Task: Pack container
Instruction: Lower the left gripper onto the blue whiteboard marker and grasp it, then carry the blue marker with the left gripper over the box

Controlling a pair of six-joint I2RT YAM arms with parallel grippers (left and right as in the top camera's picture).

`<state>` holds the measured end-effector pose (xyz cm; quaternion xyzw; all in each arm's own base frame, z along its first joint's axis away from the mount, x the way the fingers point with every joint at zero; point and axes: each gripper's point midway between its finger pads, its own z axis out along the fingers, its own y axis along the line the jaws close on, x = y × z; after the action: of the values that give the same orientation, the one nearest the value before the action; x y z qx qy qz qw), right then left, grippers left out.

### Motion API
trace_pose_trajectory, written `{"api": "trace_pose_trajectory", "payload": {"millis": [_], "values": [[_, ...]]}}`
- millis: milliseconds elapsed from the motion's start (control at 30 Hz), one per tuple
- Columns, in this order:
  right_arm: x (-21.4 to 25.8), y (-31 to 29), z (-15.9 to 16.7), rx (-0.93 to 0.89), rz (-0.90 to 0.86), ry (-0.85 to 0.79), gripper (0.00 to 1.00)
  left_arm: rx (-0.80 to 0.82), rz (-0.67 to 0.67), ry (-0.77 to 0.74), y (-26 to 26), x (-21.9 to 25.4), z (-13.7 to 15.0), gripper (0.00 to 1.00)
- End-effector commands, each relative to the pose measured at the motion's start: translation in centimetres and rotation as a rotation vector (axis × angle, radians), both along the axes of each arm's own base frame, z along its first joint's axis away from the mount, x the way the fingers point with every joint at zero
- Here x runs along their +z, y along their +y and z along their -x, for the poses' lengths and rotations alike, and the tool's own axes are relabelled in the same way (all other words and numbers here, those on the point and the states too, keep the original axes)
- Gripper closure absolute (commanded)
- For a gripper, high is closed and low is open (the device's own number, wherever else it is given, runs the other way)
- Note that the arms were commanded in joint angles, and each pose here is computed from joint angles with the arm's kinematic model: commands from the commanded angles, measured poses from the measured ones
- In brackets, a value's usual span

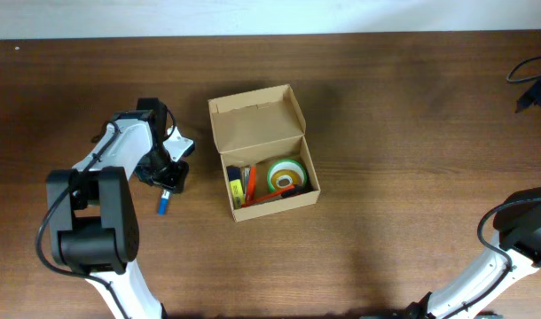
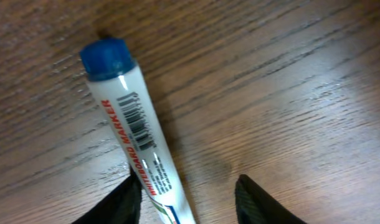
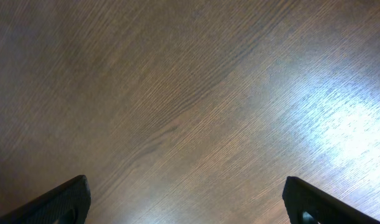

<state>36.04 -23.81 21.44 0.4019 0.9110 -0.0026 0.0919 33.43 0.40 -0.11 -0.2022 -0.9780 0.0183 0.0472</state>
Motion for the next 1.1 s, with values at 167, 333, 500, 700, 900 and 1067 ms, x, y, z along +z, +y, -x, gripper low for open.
{"api": "trace_pose_trajectory", "payload": {"millis": [167,333,500,700,900,1067], "values": [[1.1,0.1,0.3,-0.003,0.018,-0.018,0.01,-0.013,-0.01,0.026,0.3,-1.2,0.0,0.98],[1.1,0.1,0.3,-0.003,0.018,-0.018,0.01,0.007,-0.012,0.017,0.3,-0.8,-0.4,0.98],[1.1,0.1,0.3,-0.003,0.018,-0.018,0.0,0.019,-0.012,-0.03,0.3,2.7,-3.0,0.98],[1.1,0.1,0.3,-0.003,0.018,-0.018,0.01,0.046,-0.003,-0.158,0.2,9.9,-7.4,0.98],[1.1,0.1,0.3,-0.003,0.018,-0.018,0.0,-0.007,0.01,-0.377,-1.8,20.0,-11.1,0.98],[1.1,0.1,0.3,-0.003,0.018,-0.018,0.01,-0.278,0.099,-0.554,-8.5,28.4,-10.6,0.98]]}}
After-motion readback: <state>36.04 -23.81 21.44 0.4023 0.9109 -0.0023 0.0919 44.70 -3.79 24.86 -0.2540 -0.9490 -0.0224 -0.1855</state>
